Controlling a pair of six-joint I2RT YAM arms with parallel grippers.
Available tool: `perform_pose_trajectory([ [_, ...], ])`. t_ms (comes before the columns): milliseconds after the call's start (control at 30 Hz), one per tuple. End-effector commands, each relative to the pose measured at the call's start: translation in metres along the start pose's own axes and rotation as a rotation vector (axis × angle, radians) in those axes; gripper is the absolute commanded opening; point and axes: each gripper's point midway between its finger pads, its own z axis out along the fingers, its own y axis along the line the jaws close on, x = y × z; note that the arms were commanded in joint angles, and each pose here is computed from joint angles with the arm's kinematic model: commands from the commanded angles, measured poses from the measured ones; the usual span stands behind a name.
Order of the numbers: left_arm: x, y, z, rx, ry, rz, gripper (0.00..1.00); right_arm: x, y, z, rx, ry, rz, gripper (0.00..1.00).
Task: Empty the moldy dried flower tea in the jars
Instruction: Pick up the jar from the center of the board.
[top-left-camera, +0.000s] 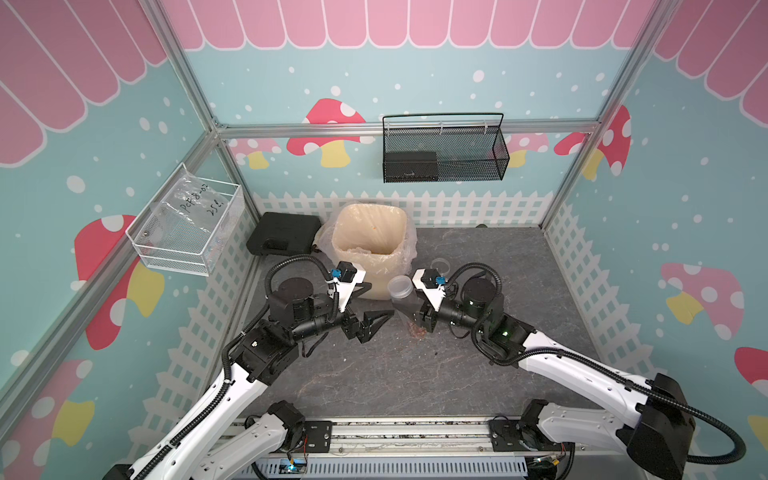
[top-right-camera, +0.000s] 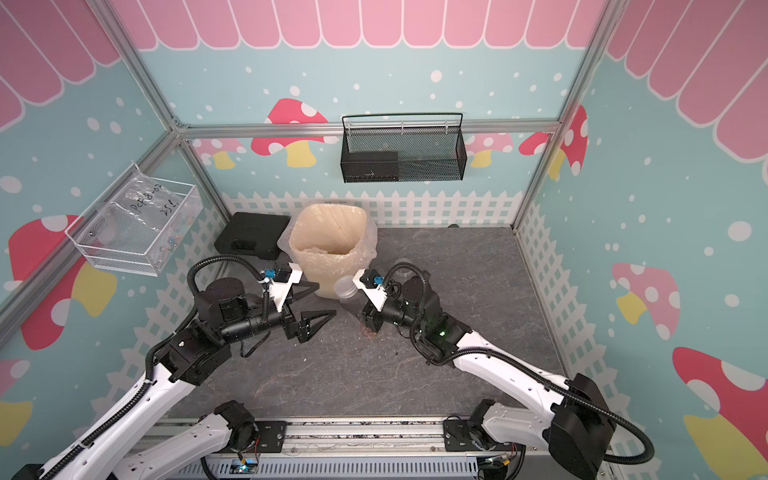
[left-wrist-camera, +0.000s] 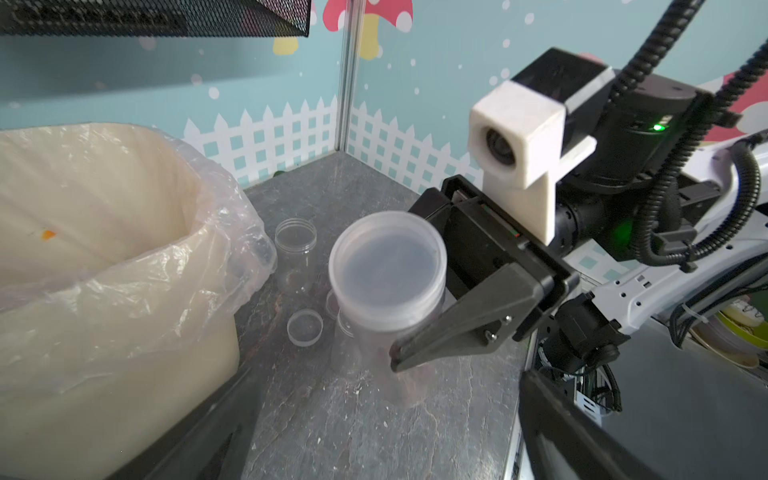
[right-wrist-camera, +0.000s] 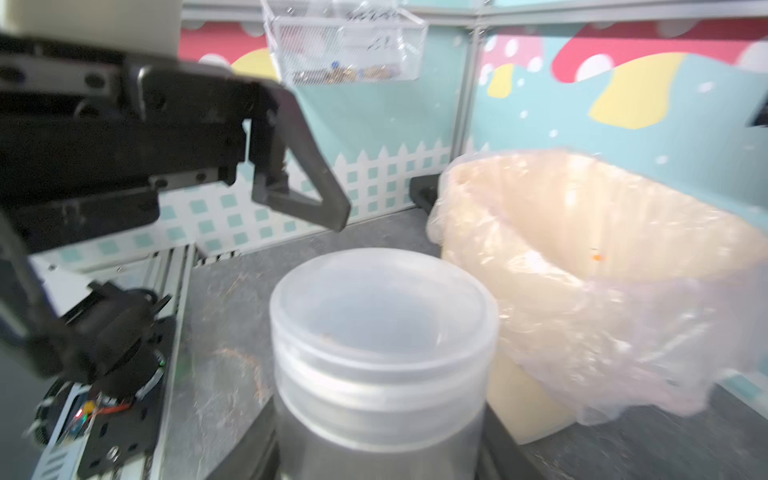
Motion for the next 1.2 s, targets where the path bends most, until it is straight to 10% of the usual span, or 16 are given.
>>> perform_pose_trajectory([
  [0, -0.014, 0.001, 0.004, -0.028, -0.113, 0.047, 0.99, -0.033, -0.030, -0.019, 0.192, -0.122, 0.098, 0.05],
  [333, 0.017, -0.011, 0.049, -0.100, -0.105, 0.134, 0.99, -0.062, -0.042, -0.042, 0.243, -0.327, 0.350, 0.05],
  [900, 0.029, -0.014, 0.085, -0.125, -0.098, 0.224, 0.99, -0.058, -0.040, -0.026, 0.185, -0.336, 0.530, 0.05],
  [1167, 0.033, -0.007, 0.097, -0.151, -0.077, 0.215, 0.82, -0.051, -0.042, -0.022, 0.185, -0.339, 0.560, 0.04],
])
